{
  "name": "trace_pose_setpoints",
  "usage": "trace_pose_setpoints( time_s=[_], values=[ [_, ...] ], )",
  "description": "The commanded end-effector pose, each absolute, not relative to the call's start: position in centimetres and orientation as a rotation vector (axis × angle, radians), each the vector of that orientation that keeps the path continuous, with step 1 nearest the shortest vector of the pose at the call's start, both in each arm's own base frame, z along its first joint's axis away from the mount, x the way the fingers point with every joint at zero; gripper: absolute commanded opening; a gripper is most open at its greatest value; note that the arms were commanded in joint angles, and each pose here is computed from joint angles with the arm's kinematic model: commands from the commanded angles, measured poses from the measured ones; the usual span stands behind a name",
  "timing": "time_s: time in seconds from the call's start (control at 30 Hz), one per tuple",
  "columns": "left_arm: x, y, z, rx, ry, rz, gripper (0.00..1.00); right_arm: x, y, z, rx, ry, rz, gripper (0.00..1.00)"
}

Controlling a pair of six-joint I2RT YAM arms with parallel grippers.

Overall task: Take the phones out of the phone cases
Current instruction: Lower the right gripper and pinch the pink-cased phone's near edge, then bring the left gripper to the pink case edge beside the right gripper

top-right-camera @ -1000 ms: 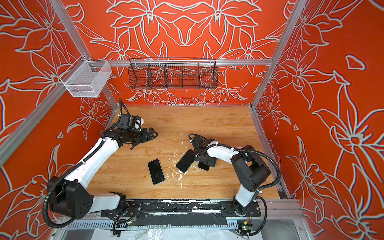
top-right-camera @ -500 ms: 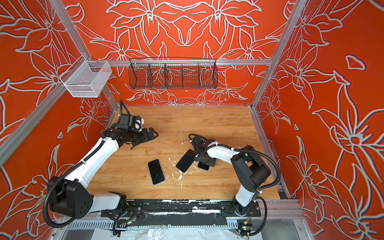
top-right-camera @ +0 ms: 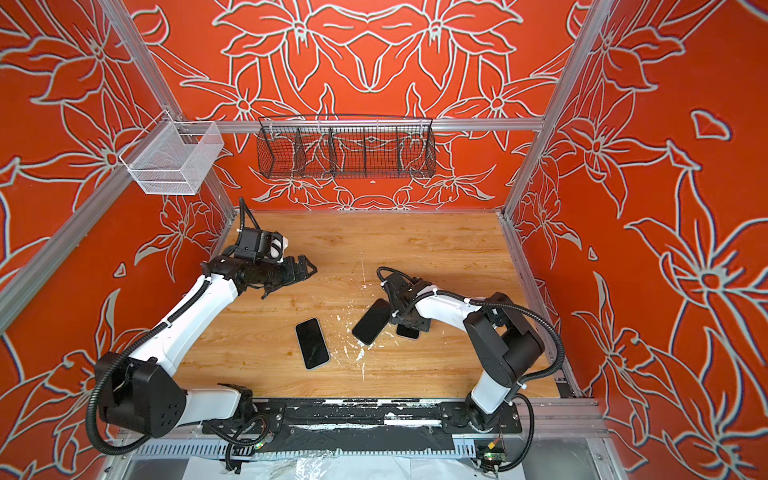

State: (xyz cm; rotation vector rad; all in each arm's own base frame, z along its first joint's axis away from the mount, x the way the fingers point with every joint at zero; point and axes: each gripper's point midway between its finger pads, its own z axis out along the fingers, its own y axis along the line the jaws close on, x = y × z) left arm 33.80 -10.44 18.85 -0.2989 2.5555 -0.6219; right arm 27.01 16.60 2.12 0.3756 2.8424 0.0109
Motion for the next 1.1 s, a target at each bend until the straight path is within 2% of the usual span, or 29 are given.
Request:
trace_pose_setpoints(
  time_s=[0.0,0.13,0.47,1.07],
  values=[
    [33.4,-10.7,17.9,-0.311,2.587,-0.633,0.97,26.5,16.4,1.4,0.316,2.852,-0.005,0.41],
    [33.2,-11.0,17.7,-0.313,2.595,-0.63,0.97,26.8,16.7,1.8,0.277,2.844,0.013,0.4],
    [31.4,-14.5,16.0,-0.315,2.558,-0.834,0.97,27.0,16.5,3.2,0.205,2.82,0.044,0.4],
    [30.6,-22.3,14.9,-0.031,2.424,-1.114,0.97,28.9,20.4,6.2,-0.007,2.838,0.267,0.4]
  ],
)
